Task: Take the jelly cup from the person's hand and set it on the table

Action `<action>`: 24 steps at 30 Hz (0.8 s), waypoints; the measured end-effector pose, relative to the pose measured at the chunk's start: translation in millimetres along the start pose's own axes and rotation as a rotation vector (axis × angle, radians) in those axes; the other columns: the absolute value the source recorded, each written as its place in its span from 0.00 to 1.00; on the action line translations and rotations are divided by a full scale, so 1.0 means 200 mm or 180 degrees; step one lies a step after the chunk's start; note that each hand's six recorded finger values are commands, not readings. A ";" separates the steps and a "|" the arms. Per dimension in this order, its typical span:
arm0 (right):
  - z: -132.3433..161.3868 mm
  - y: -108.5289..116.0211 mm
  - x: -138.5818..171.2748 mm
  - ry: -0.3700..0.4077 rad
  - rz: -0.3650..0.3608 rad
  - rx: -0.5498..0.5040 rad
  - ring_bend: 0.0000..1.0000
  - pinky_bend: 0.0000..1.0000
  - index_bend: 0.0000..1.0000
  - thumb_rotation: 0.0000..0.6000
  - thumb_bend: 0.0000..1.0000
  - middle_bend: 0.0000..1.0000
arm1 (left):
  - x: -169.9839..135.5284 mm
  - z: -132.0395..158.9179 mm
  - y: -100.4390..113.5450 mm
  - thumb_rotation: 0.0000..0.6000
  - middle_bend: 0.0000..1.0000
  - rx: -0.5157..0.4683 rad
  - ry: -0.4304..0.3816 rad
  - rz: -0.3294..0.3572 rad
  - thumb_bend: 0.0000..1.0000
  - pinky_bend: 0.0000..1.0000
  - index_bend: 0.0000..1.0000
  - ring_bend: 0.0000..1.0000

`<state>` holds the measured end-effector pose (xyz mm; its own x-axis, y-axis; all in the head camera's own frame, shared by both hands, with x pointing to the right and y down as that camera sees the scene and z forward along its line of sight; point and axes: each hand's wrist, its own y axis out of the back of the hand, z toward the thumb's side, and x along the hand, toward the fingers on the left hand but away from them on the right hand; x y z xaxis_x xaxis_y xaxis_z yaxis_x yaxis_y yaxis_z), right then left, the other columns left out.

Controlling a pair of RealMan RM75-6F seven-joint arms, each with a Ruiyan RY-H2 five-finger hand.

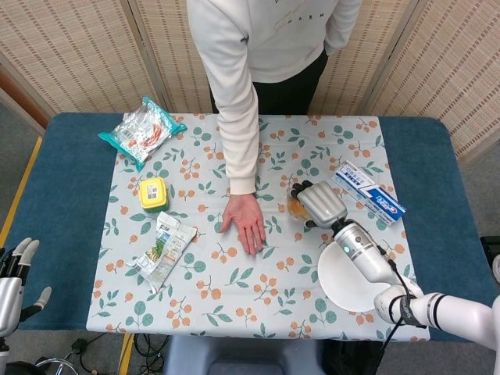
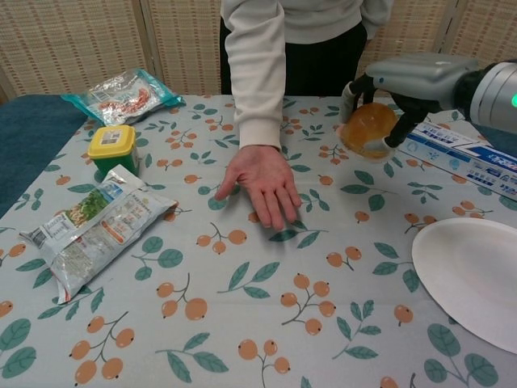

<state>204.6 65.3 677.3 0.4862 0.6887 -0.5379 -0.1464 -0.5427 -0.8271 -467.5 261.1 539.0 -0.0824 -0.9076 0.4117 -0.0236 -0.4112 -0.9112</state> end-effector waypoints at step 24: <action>-0.18 -0.33 -0.05 -0.0334 0.0542 -0.0001 0.10 0.36 0.08 1.00 0.36 0.14 | 0.00 0.00 -0.01 1.00 0.04 0.0024 0.0014 -0.0029 0.28 0.06 0.05 0.11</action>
<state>241.0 76.9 744.0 0.3619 0.6332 -0.6842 -0.2187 -0.6557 -0.7226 -466.7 261.5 540.5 -0.0866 -0.9034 0.4200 -0.0169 -0.4202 -0.9073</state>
